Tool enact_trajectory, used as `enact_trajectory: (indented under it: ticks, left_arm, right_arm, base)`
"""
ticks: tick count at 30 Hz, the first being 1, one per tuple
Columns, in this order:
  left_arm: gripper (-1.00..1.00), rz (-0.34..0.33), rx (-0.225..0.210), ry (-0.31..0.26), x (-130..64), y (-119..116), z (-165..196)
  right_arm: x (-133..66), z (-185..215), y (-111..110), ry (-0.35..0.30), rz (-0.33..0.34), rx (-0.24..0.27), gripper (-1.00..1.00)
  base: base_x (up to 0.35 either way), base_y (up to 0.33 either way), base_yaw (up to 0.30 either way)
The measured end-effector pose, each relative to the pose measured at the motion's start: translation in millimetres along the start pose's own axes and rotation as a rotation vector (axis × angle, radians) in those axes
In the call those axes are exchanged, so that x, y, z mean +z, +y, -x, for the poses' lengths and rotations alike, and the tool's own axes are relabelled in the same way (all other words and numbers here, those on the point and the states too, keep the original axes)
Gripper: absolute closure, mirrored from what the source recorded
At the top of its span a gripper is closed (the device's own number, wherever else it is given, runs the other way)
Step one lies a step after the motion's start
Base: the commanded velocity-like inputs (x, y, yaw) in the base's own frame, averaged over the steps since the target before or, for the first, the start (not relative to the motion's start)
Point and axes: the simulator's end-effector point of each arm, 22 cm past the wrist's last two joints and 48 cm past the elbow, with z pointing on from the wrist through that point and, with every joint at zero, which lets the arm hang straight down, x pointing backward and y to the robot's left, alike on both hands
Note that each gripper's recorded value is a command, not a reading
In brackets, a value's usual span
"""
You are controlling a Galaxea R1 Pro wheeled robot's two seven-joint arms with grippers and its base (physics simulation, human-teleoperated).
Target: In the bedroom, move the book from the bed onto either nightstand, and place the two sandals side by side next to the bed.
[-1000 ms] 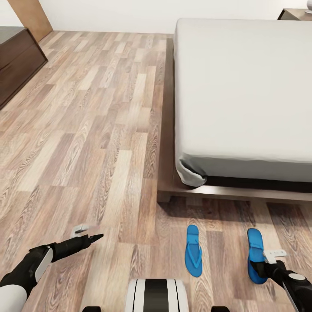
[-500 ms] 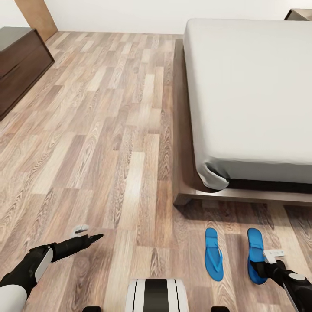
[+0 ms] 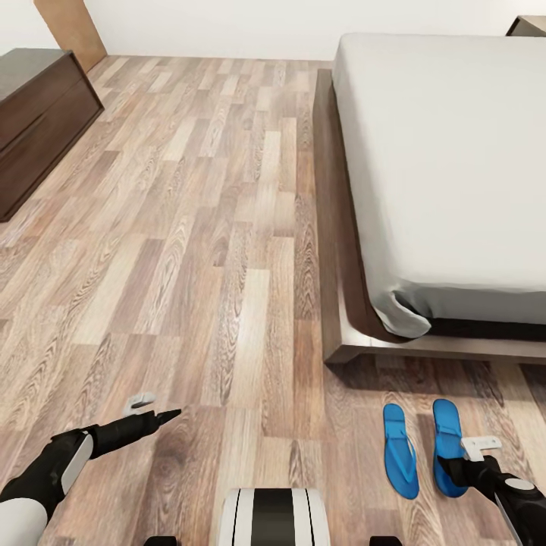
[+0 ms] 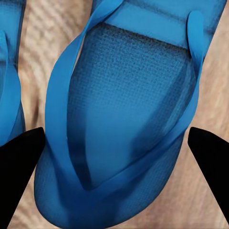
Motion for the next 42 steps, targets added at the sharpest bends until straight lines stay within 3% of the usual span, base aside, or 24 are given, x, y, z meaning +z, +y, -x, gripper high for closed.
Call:
enact_trajectory:
  ticks: [42]
  left_arm:
    - [-1.0,0.035,-0.06,0.093,25.7,35,-49]
  right_arm:
    - [25.9,-51,10,0.109,0.013,-0.018,1.0]
  base:
    - [0.0,0.0,0.0]
